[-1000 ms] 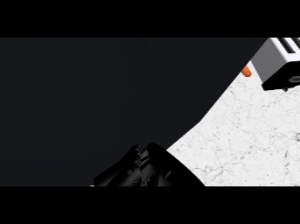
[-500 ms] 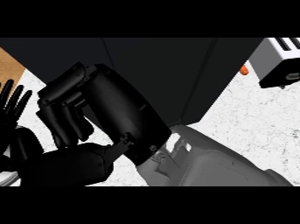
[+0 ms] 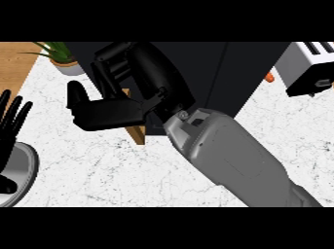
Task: Pick up the wine, place it into the cabinet and close the cabinet
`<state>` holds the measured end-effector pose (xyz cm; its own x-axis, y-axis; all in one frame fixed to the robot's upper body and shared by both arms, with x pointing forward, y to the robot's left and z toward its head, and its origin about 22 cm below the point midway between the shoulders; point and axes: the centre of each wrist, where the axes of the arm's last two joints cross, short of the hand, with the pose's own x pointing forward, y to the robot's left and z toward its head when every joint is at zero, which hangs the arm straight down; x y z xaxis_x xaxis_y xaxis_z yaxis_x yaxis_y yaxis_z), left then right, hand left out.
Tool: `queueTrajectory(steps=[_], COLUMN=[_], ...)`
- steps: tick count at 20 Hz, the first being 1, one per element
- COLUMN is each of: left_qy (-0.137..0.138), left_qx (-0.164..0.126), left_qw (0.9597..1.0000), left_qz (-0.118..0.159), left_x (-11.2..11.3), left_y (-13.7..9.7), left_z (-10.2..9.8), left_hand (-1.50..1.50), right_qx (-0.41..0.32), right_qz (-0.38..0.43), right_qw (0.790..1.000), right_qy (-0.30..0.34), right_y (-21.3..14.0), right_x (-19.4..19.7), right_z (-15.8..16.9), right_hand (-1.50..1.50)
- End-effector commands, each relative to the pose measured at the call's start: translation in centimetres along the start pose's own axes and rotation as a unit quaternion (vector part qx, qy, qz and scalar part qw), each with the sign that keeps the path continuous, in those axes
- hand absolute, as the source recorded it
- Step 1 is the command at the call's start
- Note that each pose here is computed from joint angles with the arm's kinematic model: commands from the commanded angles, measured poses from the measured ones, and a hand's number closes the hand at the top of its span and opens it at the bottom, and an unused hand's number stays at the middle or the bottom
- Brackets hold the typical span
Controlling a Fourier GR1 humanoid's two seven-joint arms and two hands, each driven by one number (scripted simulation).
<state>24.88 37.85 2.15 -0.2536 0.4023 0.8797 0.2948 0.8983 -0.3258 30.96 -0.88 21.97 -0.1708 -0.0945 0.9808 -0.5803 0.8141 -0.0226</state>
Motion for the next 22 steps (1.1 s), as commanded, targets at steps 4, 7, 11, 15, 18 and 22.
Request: queueTrajectory(steps=[4, 7, 11, 15, 18, 22], left_qy=[0.008, 0.01, 0.004, -0.002, 0.005, 0.014], left_qx=[0.019, 0.014, 0.018, 0.012, -0.006, -0.003], left_qw=[0.9994, 0.9997, 0.9993, 0.9996, 0.9998, 0.9998], left_qz=[-0.026, -0.019, -0.033, -0.027, -0.021, -0.014], left_x=[3.0, 2.0, 3.1, 3.1, 1.3, 0.9], left_y=[2.3, 2.0, 2.8, 2.5, 0.7, 1.0], left_z=[-0.2, -0.1, -1.2, -1.2, -2.3, -1.3], left_hand=[-1.5, -1.5, -1.5, -1.5, -1.5, -1.5], right_qx=[-0.021, -0.022, -0.032, -0.037, -0.051, -0.04], right_qz=[0.016, 0.037, 0.047, 0.057, 0.055, 0.051], right_qw=[1.0, 0.999, 0.998, 0.998, 0.997, 0.998], right_qy=[0.011, 0.014, 0.001, 0.011, 0.005, 0.013], right_y=[-5.7, -6.1, -8.7, -7.7, -8.9, -9.9], right_x=[-2.8, -3.5, -4.4, -4.2, -4.8, -6.2], right_z=[-1.8, -1.9, -1.1, -2.2, -2.4, -1.6], right_hand=[1.5, 1.5, 1.5, 1.5, 1.5, 1.5])
